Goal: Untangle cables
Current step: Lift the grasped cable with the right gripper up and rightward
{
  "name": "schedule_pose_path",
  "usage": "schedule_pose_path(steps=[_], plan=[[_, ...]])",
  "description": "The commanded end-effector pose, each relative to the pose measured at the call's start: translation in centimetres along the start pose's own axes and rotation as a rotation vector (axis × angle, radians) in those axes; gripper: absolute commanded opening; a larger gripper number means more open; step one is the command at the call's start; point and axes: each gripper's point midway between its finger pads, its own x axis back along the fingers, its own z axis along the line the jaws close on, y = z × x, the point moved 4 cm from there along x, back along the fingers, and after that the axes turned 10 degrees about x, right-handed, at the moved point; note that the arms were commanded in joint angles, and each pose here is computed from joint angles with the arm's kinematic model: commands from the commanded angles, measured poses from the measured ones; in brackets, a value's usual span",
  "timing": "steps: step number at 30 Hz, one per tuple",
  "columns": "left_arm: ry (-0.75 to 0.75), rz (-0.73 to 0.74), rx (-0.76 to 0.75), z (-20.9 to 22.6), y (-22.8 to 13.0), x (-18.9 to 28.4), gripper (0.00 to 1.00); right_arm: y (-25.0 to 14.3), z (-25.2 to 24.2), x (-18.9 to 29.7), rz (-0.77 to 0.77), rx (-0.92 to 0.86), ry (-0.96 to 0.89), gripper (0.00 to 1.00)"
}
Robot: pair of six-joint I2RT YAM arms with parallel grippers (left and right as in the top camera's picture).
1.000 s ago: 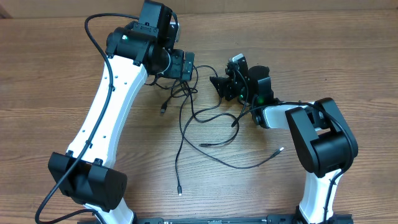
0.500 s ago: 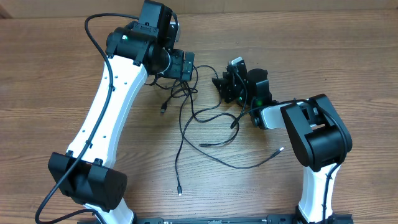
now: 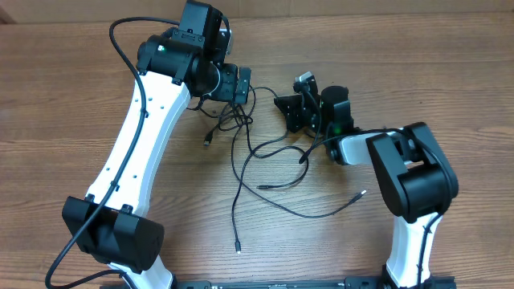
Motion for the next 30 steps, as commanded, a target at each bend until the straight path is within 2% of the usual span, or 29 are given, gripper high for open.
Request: schedule_pose_path(steps=[1, 4, 12, 17, 22, 27, 30], plan=[[0.006, -0.009, -0.009, 0.2, 0.0, 0.3, 1.0, 5.6, -0.3, 2.7, -0.077, 0.015, -0.002, 0.04], [0.006, -0.01, -0.009, 0.2, 0.0, 0.3, 1.0, 7.7, -0.7, 5.1, -0.06, 0.016, -0.059, 0.04], [0.006, -0.009, -0.009, 0.2, 0.0, 0.3, 1.0, 15.1, 0.9, 14.4, -0.065, 0.214, -0.297, 0.04], [0.006, -0.009, -0.009, 0.2, 0.0, 0.3, 1.0, 20.1, 3.8, 21.2, -0.187, 0.313, -0.397, 0.04], [0.006, -0.01, -0.009, 0.2, 0.0, 0.3, 0.99, 24.4, 7.5, 28.5, -0.377, 0.392, -0.475, 0.04], [0.006, -0.009, -0.009, 0.2, 0.0, 0.3, 1.0, 26.6, 11.0, 34.3, -0.537, 0.451, -0.502, 0.04], [0.006, -0.009, -0.009, 0.2, 0.0, 0.3, 1.0, 26.8, 11.9, 35.6, -0.569, 0.462, -0.507, 0.04]])
